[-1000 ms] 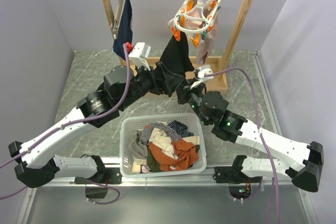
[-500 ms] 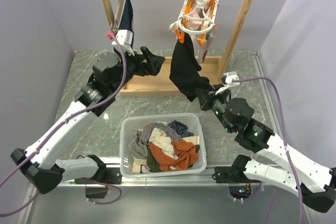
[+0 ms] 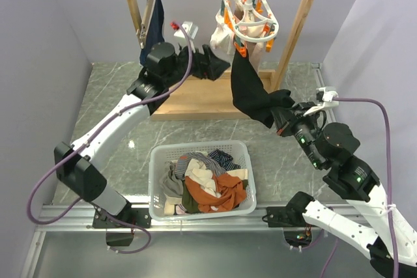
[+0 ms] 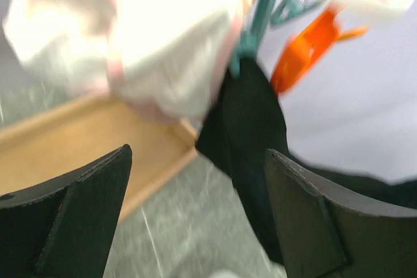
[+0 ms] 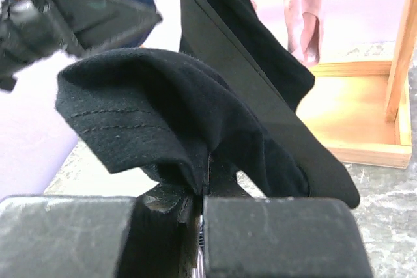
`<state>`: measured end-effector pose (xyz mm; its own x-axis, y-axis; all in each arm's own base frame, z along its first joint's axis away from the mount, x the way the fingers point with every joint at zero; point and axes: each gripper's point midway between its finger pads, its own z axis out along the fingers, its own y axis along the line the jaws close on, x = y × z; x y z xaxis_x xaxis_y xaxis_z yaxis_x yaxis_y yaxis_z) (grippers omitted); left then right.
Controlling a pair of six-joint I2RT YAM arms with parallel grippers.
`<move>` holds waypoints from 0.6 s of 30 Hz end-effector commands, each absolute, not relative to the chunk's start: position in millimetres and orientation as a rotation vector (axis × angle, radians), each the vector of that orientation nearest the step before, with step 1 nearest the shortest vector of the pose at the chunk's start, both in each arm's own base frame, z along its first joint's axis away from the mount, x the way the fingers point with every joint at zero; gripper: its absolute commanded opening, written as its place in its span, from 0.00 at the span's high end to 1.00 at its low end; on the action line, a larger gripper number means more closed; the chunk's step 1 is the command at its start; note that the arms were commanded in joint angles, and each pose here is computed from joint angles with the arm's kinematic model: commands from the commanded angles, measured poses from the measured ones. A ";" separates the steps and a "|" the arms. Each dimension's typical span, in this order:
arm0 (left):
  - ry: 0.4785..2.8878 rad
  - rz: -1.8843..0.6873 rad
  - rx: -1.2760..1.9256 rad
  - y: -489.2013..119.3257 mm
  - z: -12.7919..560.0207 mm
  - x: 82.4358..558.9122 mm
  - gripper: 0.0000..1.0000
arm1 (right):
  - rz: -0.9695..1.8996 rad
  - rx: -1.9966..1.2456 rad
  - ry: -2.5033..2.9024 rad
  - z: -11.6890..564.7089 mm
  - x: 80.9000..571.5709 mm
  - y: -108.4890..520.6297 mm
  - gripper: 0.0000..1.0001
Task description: Remove the underwear clipped to the hanger
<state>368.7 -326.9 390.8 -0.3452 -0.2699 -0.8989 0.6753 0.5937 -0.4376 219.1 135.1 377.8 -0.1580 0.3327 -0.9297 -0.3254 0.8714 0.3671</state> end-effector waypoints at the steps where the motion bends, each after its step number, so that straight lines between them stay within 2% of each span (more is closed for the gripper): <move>1: 1.490 -0.979 0.365 -329.2 444.4 383.4 0.12 | 0.578 0.028 1.630 388.1 213.3 126.6 1.00; 6: 1.480 -0.906 0.344 -334.2 450.5 411.2 0.13 | 0.544 0.052 1.623 394.1 207.7 112.7 1.00; 9: 1.486 -0.879 0.362 -340.3 446.0 423.0 0.18 | 0.530 0.067 1.612 399.5 203.8 104.4 1.00; 15: 1.512 -0.816 0.400 -343.8 434.7 436.2 0.42 | 0.499 0.119 1.590 405.8 198.5 87.2 1.00; 16: 1.508 -0.813 0.407 -344.6 434.7 437.0 0.55 | 0.498 0.122 1.588 406.0 197.9 86.1 1.00; 18: 1.501 -0.808 0.396 -342.5 439.7 437.0 0.72 | 0.487 0.137 1.590 404.8 197.5 82.6 1.00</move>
